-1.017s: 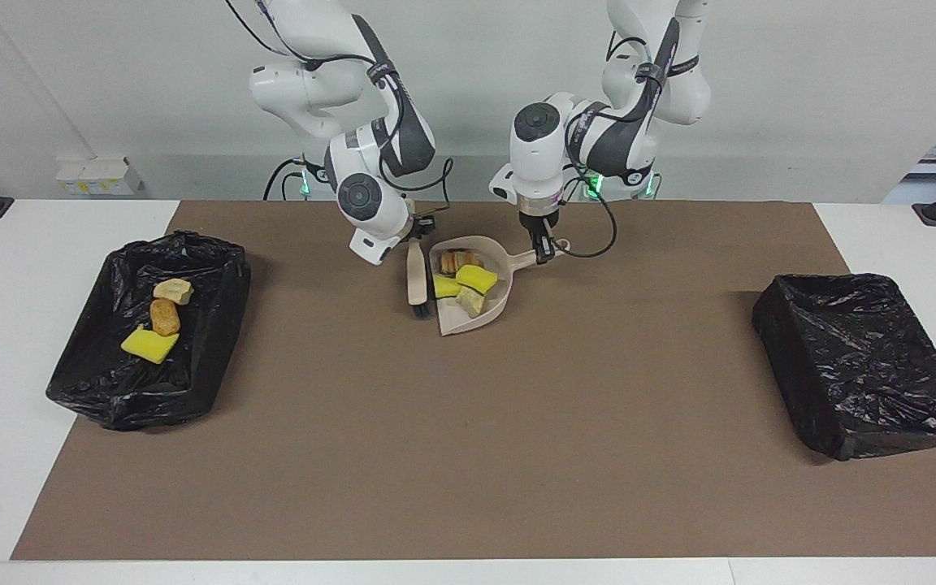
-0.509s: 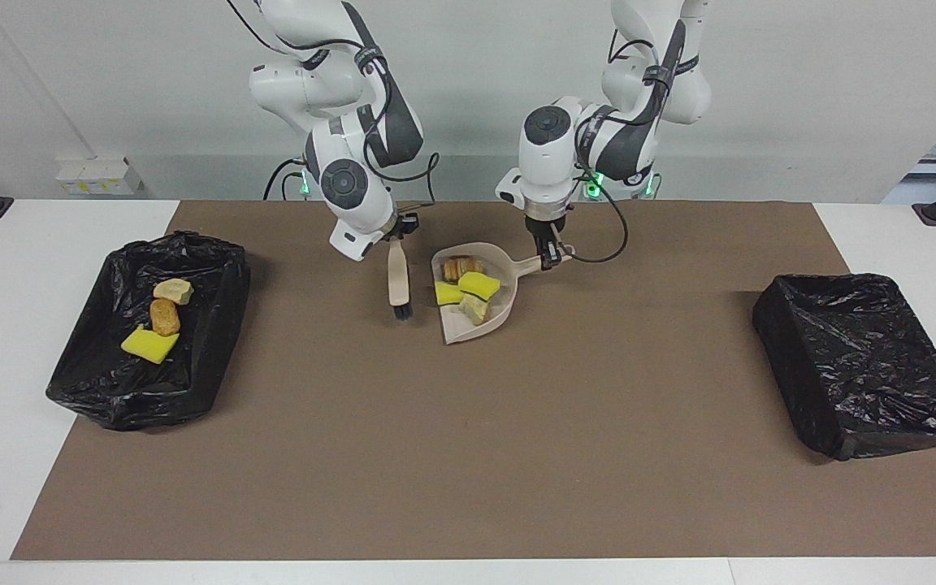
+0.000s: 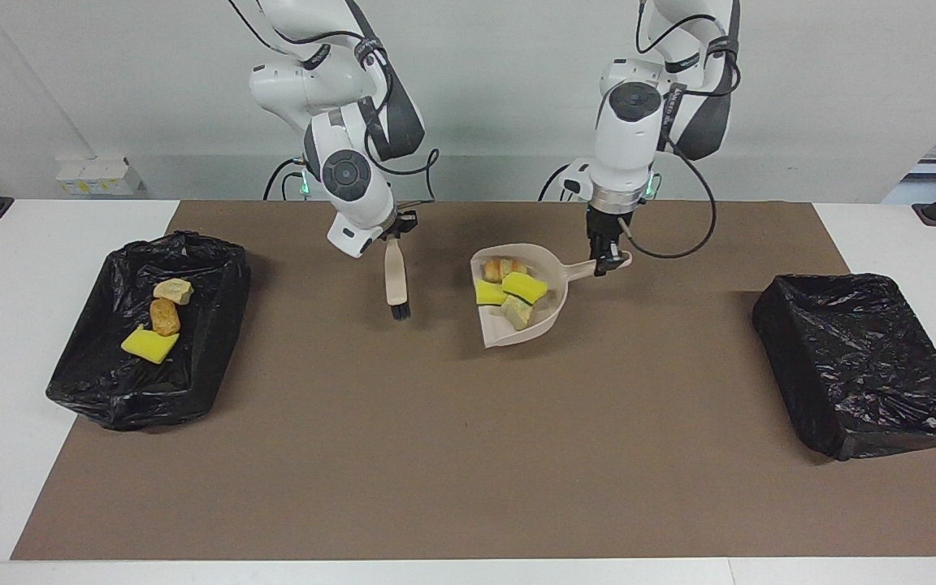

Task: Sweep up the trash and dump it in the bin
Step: 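Lift the dustpan with the left gripper and carry it over the nearer bin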

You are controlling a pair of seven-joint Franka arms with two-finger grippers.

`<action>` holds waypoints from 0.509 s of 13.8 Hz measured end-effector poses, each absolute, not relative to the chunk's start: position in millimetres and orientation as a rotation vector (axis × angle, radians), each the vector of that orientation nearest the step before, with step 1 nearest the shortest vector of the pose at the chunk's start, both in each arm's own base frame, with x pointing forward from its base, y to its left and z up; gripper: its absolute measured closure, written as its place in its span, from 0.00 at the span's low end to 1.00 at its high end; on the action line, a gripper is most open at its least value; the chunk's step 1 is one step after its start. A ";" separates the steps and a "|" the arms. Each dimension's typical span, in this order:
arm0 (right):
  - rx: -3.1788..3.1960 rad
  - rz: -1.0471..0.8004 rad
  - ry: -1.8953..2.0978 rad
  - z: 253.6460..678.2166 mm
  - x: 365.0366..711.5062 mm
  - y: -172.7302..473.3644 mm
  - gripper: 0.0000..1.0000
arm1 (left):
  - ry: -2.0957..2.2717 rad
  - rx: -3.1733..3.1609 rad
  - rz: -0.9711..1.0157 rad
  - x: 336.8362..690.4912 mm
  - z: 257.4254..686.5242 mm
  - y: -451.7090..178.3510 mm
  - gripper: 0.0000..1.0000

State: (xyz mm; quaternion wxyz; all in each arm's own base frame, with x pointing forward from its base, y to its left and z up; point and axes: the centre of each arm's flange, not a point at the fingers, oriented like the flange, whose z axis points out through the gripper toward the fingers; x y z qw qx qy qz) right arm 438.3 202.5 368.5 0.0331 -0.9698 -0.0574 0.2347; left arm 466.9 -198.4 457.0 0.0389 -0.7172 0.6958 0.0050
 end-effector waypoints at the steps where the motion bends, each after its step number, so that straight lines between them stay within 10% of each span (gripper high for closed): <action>1: -2.998 0.719 -0.153 371.0 435.3 213.0 0.74 | 2.140 -2.191 0.020 477.0 467.5 -171.9 0.68; 7: -3.030 0.766 -0.171 372.1 384.9 302.5 0.74 | 2.032 -2.258 0.001 520.1 527.0 -6.7 0.68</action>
